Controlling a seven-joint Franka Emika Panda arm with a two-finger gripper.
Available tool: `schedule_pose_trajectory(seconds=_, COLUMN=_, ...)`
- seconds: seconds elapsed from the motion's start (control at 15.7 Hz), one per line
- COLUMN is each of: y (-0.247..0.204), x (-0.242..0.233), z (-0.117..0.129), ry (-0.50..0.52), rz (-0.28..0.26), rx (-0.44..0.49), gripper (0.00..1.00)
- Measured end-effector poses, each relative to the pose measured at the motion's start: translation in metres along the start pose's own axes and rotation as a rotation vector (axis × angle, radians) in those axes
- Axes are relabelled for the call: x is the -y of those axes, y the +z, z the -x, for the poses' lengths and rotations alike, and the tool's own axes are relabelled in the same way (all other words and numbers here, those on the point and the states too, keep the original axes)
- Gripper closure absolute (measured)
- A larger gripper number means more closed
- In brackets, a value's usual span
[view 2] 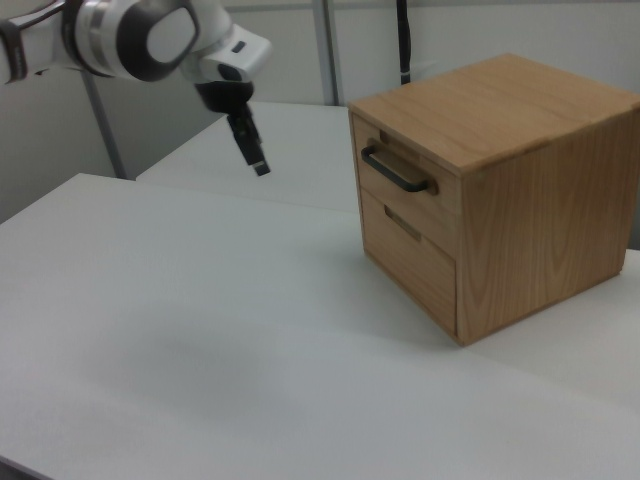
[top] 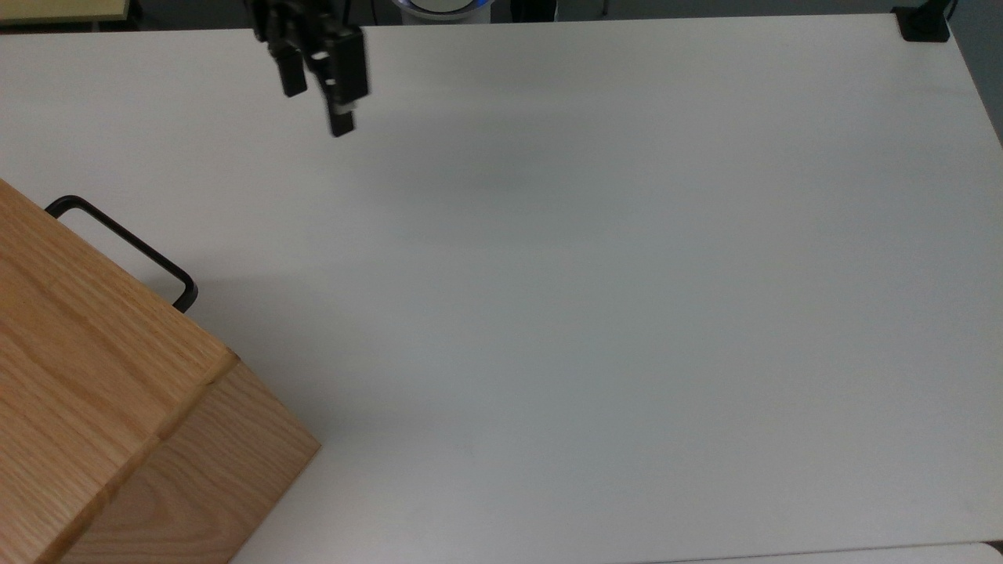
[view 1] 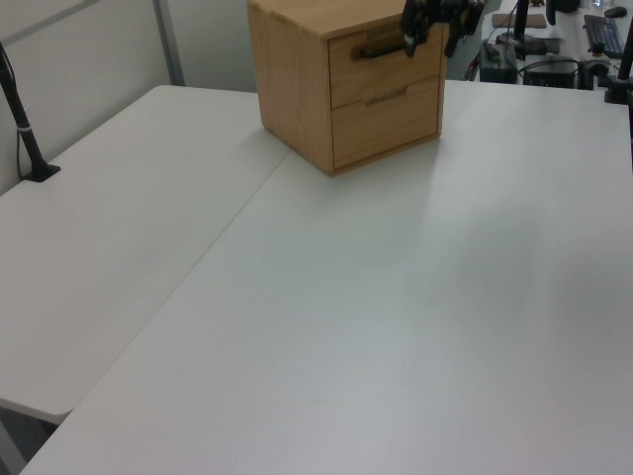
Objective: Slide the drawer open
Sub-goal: 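Move the gripper toward the upper drawer's dark bar handle and lower it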
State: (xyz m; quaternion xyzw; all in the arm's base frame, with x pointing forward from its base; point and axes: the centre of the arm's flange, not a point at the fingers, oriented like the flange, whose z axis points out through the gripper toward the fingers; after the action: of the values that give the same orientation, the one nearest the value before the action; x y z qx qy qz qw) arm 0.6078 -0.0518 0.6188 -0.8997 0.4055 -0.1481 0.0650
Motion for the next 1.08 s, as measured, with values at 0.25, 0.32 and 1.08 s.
schedule_pose_trajectory(seconds=0.25, y=-0.014, x=-0.027, z=-0.04, ry=0.228, rz=-0.117, rx=-0.042, gripper=0.44)
schedule_pose_trajectory(seconds=0.32, y=-0.014, x=-0.032, z=-0.048, ry=0.278, rz=-0.138, rx=-0.055, gripper=0.44)
schedule_pose_trajectory(seconds=1.08, y=0.028, x=-0.076, z=-0.11, ry=0.691, rz=-0.205, rx=-0.14, gripper=0.47)
